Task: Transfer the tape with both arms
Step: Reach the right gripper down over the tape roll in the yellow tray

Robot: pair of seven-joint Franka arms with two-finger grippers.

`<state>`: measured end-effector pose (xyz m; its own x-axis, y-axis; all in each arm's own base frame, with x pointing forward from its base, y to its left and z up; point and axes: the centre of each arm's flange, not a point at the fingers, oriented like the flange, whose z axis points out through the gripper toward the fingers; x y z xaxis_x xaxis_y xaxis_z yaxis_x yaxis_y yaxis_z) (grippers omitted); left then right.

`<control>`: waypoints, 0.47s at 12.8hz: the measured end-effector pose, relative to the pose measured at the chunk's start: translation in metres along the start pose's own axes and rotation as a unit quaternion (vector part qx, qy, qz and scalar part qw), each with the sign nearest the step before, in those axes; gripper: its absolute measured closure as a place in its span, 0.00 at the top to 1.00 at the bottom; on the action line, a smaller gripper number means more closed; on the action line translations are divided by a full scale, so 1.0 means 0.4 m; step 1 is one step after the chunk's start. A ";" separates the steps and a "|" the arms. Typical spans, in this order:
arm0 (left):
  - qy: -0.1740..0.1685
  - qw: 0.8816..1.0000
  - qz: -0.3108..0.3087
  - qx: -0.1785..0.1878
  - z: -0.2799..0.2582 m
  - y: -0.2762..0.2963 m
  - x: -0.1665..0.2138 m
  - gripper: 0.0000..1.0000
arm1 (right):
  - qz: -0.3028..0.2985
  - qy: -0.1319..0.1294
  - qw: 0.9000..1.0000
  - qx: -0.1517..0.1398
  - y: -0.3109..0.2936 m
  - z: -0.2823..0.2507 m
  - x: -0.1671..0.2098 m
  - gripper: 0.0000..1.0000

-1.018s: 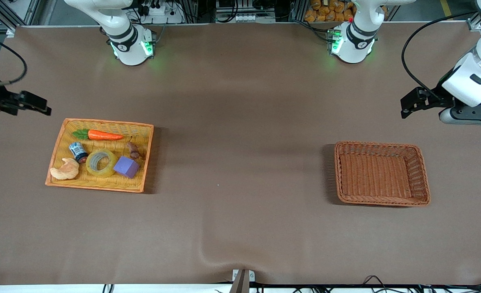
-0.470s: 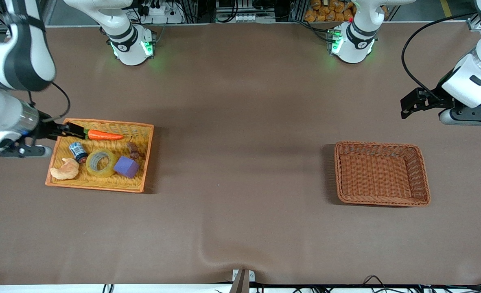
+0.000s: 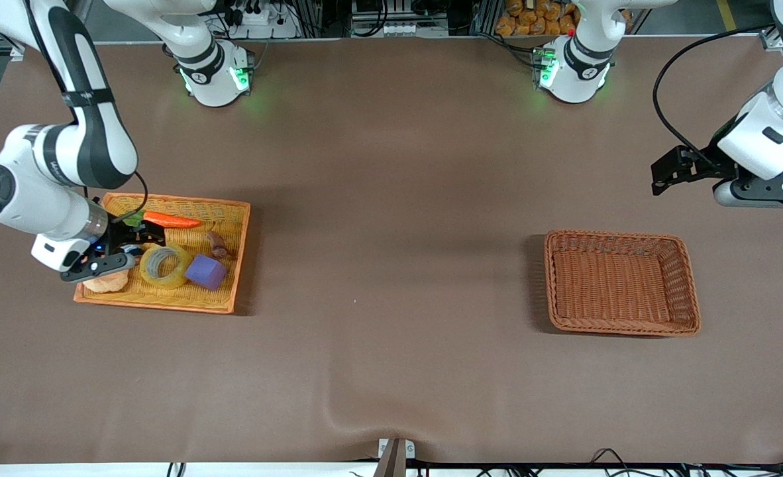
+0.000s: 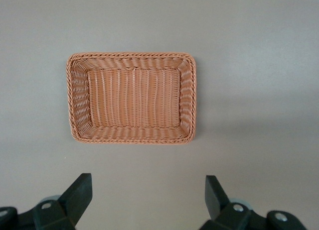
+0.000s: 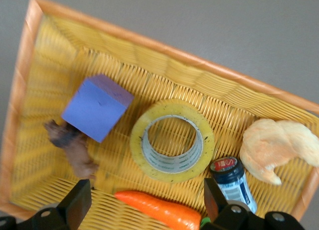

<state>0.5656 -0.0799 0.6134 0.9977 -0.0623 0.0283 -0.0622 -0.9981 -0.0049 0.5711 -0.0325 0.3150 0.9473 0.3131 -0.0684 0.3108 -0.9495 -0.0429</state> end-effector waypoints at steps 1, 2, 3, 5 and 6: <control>0.000 1.000 0.000 0.000 0.001 0.000 0.000 1.00 | -0.011 -0.005 1.000 0.002 -0.002 0.033 -0.003 1.00; -0.001 1.000 0.000 0.000 0.003 0.000 0.001 1.00 | -0.022 -0.011 1.000 0.004 -0.004 0.064 -0.003 1.00; -0.002 1.000 0.000 0.001 0.006 0.000 0.003 1.00 | -0.037 -0.016 0.999 0.006 -0.005 0.090 0.000 1.00; -0.004 1.000 0.003 0.006 0.012 0.003 0.005 1.00 | -0.067 -0.023 0.997 0.008 -0.007 0.135 0.005 1.00; -0.004 1.000 0.004 0.007 0.015 0.005 0.006 1.00 | -0.079 -0.025 0.997 0.009 -0.005 0.157 0.006 1.00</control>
<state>0.5682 -0.0820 0.6076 0.9974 -0.0695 0.0194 -0.0691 -0.9974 -0.0196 0.5678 -0.0284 0.2522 0.8819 0.4589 -0.1083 0.4530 -0.8883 -0.0752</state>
